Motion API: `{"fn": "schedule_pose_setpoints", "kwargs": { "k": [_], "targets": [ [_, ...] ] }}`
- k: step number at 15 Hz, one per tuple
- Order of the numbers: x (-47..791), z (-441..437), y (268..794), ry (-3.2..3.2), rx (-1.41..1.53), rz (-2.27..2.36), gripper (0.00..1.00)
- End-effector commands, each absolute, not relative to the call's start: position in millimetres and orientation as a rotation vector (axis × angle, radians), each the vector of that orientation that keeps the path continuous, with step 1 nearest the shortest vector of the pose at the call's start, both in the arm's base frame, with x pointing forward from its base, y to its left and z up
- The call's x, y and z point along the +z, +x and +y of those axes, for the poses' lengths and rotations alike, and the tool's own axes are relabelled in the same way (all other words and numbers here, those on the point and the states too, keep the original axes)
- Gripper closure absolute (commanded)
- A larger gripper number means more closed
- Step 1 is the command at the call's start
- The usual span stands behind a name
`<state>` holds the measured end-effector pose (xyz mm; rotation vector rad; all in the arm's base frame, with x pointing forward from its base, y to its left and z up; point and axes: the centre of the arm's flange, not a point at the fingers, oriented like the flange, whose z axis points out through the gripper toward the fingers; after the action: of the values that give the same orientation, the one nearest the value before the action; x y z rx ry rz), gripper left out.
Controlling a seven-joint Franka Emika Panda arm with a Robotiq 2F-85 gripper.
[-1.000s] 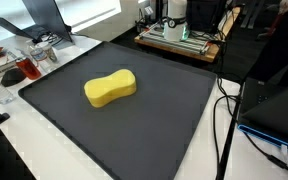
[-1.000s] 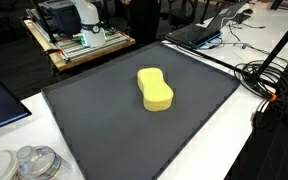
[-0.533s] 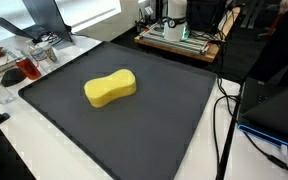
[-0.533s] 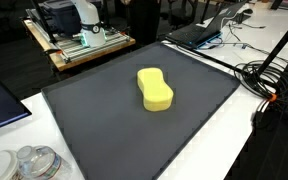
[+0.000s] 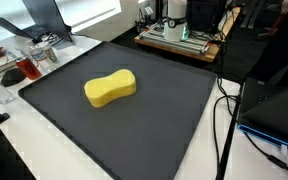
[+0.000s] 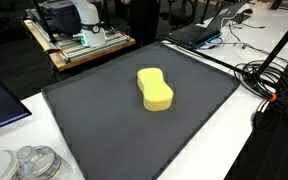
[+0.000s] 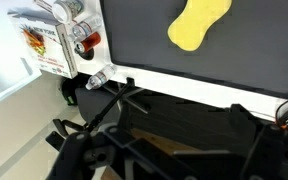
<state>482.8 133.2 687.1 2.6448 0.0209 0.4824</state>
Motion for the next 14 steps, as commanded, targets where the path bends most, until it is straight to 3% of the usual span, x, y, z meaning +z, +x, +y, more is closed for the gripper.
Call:
{"fn": "schedule_pose_setpoints", "kwargs": {
  "k": [1,14],
  "targets": [
    [651.1,156.1,478.9,2.593,0.432,0.090,0.00],
    [504.3,193.2,530.5,2.596,0.120,0.191,0.00]
  ]
}}
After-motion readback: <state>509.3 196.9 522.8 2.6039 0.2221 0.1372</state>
